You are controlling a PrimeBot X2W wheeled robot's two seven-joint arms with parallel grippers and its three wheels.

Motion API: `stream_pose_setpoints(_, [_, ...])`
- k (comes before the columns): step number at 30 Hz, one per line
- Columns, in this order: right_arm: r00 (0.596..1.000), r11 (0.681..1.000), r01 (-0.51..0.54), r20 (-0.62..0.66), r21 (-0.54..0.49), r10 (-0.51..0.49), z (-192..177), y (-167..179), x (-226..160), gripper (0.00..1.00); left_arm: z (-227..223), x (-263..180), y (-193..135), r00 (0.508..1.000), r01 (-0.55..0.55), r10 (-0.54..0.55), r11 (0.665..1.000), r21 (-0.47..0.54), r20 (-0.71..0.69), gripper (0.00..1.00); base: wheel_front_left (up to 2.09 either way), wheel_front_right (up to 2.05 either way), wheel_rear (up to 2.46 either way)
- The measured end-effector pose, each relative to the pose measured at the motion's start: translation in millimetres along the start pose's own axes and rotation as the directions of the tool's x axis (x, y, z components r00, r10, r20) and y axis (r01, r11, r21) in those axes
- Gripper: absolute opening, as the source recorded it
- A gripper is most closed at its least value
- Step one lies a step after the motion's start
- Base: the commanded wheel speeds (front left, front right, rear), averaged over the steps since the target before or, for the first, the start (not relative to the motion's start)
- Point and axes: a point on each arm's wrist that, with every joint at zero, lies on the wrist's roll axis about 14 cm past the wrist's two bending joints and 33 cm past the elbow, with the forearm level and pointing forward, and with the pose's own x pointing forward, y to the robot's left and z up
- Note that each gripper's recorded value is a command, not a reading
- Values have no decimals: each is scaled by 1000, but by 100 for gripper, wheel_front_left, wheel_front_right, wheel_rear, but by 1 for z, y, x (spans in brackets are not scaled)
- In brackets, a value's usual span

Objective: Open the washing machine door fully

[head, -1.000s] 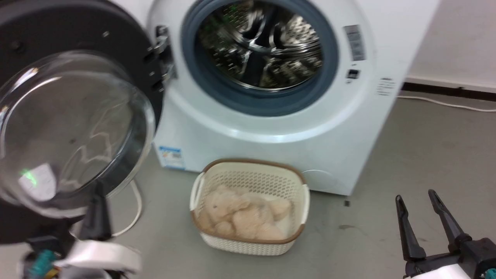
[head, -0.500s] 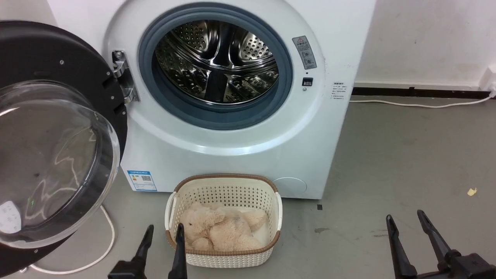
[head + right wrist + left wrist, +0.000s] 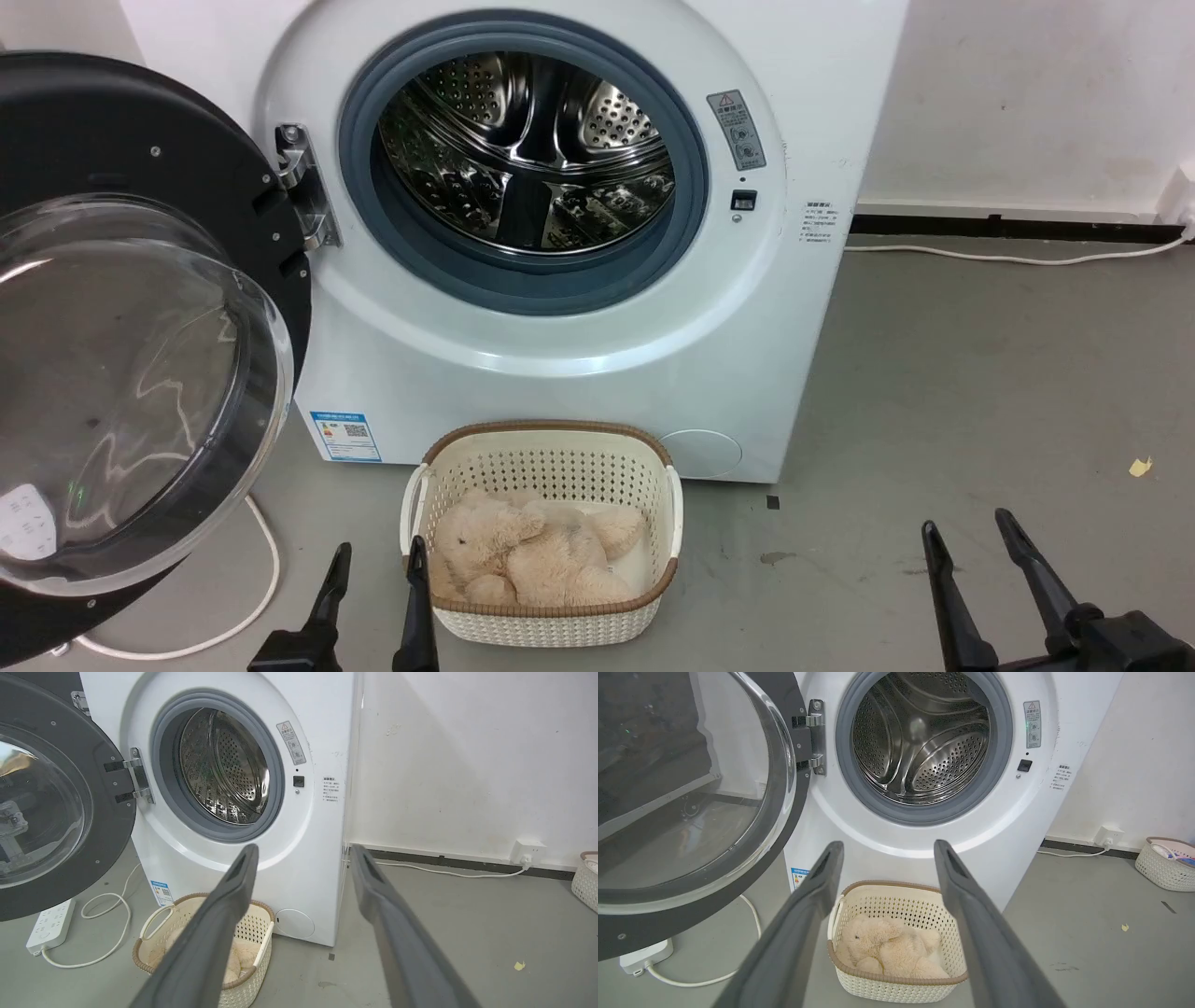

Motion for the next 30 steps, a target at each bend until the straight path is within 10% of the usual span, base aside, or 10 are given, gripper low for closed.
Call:
stream_pose_setpoints(11, [1000,1000,-14,-5,3,14,-2,4,2,100,0,0,-2,1000,5,-5,1000,-10,3,100,0,0,0])
stream_pose_setpoints(12, [1000,1000,-14,-5,3,14,-2,4,2,0,0,0,-2,1000,6,-6,1000,-7,4,0,0,0,0])
stream_pose_setpoints(30, [999,1000,-18,-34,2,18,-7,6,3,0,-3,1,0,1000,7,-7,1000,8,-19,0,0,0,0])
